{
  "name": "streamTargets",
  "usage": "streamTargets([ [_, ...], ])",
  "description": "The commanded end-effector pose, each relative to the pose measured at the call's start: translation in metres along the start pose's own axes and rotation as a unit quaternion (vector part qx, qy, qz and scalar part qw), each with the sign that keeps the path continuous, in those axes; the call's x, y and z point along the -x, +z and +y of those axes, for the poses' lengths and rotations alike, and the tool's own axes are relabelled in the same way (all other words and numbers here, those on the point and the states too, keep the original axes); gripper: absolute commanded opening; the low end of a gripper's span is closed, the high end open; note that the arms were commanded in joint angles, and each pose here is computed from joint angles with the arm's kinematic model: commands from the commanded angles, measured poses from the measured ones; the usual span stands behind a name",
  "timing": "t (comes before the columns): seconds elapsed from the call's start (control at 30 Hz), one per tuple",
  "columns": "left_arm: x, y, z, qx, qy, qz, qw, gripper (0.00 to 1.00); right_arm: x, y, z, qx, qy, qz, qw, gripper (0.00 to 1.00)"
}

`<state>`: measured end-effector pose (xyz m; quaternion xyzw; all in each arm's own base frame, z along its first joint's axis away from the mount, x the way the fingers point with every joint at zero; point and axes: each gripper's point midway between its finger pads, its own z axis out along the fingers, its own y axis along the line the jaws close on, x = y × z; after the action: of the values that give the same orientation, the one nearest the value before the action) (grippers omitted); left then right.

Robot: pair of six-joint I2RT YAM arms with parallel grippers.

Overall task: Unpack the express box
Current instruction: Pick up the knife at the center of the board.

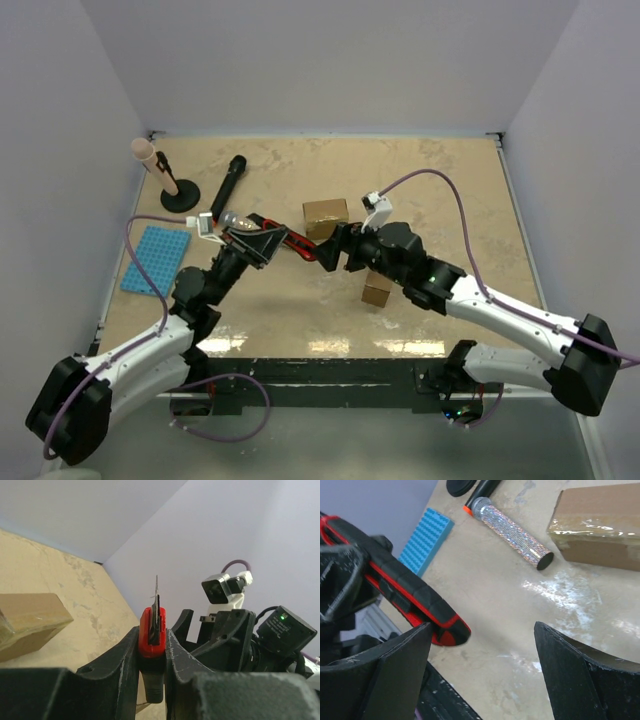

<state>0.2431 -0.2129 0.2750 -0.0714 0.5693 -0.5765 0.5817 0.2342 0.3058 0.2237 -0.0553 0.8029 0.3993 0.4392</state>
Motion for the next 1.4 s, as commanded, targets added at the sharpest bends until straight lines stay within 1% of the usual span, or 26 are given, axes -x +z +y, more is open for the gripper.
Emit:
streamTargets([
  [0.0,0.013,0.016,-0.007,-0.008,0.031,0.008,0.999,0.00,0.013,-0.014,-0.003,-0.008,-0.068,-0.011,0.998,0.88],
  [0.03,0.011,0.017,0.001,0.006,0.033,0.019,0.999,0.00,0.015,-0.016,0.003,0.005,-0.076,-0.013,0.997,0.88],
  [0.1,0.011,0.024,0.003,0.013,0.036,0.029,0.999,0.00,0.023,-0.024,0.016,0.035,-0.095,-0.019,0.995,0.88],
  [0.2,0.009,0.028,-0.009,-0.018,0.039,0.043,0.998,0.00,0.032,-0.032,0.035,0.075,-0.102,-0.029,0.992,0.88],
  [0.23,0.009,0.028,-0.021,-0.047,0.034,0.046,0.997,0.00,0.038,-0.035,0.046,0.097,-0.104,-0.042,0.989,0.88],
  [0.33,0.008,0.027,-0.037,-0.085,0.022,0.055,0.995,0.00,0.047,-0.040,0.068,0.145,-0.109,-0.051,0.982,0.88],
  [0.37,0.008,0.027,-0.041,-0.093,0.020,0.057,0.994,0.00,0.054,-0.042,0.075,0.152,-0.110,-0.056,0.981,0.88],
  [0.6,0.002,0.019,-0.066,-0.155,0.010,0.085,0.984,0.00,0.061,-0.038,0.079,0.153,-0.126,-0.054,0.979,0.89],
  [0.63,0.006,0.017,-0.073,-0.171,0.008,0.078,0.982,0.00,0.059,-0.038,0.081,0.158,-0.127,-0.050,0.978,0.89],
  [0.77,0.009,0.008,-0.081,-0.203,-0.011,0.068,0.977,0.00,0.056,-0.040,0.084,0.175,-0.131,-0.042,0.975,0.88],
  [0.8,0.017,0.004,-0.090,-0.223,-0.021,0.047,0.973,0.00,0.057,-0.041,0.085,0.177,-0.130,-0.044,0.975,0.88],
  [0.87,0.021,-0.001,-0.085,-0.223,-0.040,0.025,0.974,0.00,0.057,-0.046,0.086,0.188,-0.119,-0.052,0.973,0.88],
  [0.9,0.033,-0.005,-0.091,-0.235,-0.054,-0.009,0.971,0.00,0.065,-0.050,0.091,0.202,-0.113,-0.071,0.970,0.88],
  [0.97,0.035,-0.006,-0.087,-0.233,-0.067,-0.020,0.970,0.00,0.061,-0.055,0.095,0.226,-0.083,-0.072,0.968,0.88],
  [1.0,0.038,-0.006,-0.090,-0.240,-0.071,-0.028,0.968,0.00,0.069,-0.061,0.104,0.249,-0.074,-0.094,0.961,0.88],
  [1.03,0.040,-0.006,-0.089,-0.239,-0.073,-0.032,0.968,0.00,0.064,-0.061,0.104,0.259,-0.047,-0.090,0.960,0.88],
  [1.07,0.041,-0.005,-0.087,-0.236,-0.076,-0.039,0.968,0.00,0.064,-0.063,0.109,0.274,-0.036,-0.091,0.957,0.88],
  [1.1,0.048,-0.006,-0.086,-0.232,-0.078,-0.059,0.968,0.00,0.070,-0.066,0.115,0.293,-0.027,-0.108,0.950,0.88],
  [1.13,0.050,-0.007,-0.084,-0.229,-0.079,-0.066,0.968,0.00,0.068,-0.065,0.115,0.297,-0.006,-0.104,0.949,0.88],
  [1.2,0.057,-0.007,-0.085,-0.226,-0.073,-0.085,0.968,0.00,0.067,-0.060,0.115,0.299,0.005,-0.105,0.949,0.87],
  [1.37,0.066,-0.005,-0.095,-0.237,-0.061,-0.095,0.965,0.00,0.058,-0.044,0.111,0.287,0.004,-0.081,0.955,0.83],
])
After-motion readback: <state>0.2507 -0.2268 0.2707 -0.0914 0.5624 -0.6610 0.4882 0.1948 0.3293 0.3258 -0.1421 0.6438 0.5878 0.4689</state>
